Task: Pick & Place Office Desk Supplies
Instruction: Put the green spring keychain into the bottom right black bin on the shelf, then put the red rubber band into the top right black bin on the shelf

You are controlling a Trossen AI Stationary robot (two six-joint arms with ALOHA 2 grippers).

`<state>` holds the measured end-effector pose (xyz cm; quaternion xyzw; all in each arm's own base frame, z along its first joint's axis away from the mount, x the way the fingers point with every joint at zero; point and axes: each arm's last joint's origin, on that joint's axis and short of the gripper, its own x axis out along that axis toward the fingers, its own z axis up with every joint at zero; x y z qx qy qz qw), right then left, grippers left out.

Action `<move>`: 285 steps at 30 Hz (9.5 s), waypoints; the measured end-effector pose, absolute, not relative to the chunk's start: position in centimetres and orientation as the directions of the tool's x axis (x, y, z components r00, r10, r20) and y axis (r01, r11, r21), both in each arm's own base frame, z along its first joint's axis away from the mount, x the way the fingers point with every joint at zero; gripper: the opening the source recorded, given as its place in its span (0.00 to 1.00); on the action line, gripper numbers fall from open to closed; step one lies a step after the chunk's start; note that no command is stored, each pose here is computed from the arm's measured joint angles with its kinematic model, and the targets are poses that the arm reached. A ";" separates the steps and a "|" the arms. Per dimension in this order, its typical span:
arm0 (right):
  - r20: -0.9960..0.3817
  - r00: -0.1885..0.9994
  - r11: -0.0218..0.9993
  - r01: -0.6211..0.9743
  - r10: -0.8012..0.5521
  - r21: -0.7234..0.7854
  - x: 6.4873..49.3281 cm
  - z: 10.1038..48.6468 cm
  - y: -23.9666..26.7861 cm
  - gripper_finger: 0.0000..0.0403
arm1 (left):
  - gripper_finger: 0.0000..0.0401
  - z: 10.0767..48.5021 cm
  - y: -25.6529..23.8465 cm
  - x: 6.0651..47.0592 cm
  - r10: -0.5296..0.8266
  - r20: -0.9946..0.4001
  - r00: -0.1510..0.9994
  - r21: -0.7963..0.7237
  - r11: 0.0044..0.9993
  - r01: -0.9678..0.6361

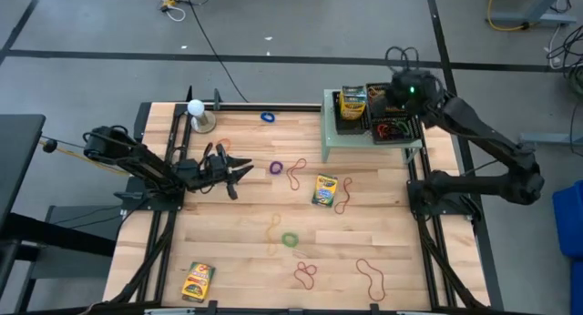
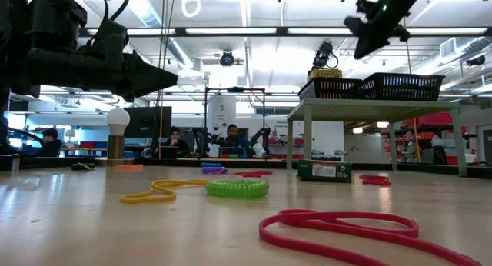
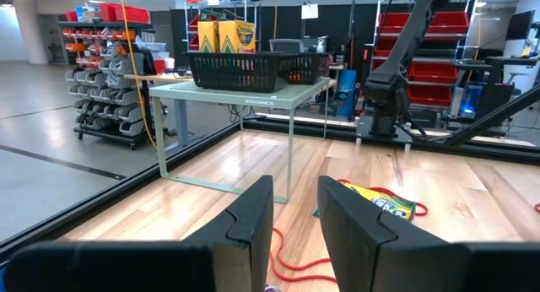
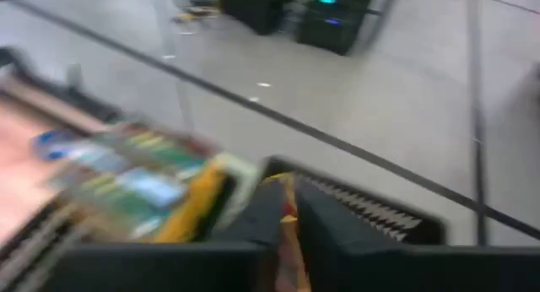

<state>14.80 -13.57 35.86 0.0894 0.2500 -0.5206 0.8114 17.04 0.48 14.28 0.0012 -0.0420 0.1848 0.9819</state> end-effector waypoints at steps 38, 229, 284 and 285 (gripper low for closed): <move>-0.673 0.626 0.827 0.561 -0.394 0.037 25.3 28.4 7.9 0.02 | 0.26 14.3 0.5 17.0 0.363 0.082 0.928 -0.013 0.932 -0.363; -0.879 0.098 0.588 0.777 -0.466 -0.224 11.8 36.9 -12.3 0.48 | 0.26 13.9 0.4 17.2 0.331 0.045 0.943 -0.001 0.944 -0.331; -0.240 0.933 0.962 0.248 -0.268 -0.112 14.8 22.9 4.5 0.04 | 0.38 17.0 -10.9 34.2 0.211 -0.856 0.472 -0.063 0.864 -0.500; -0.253 0.930 0.962 0.247 -0.268 -0.113 14.7 22.8 4.5 0.04 | 0.39 17.0 -11.4 34.8 0.202 -0.850 0.486 -0.065 0.876 -0.479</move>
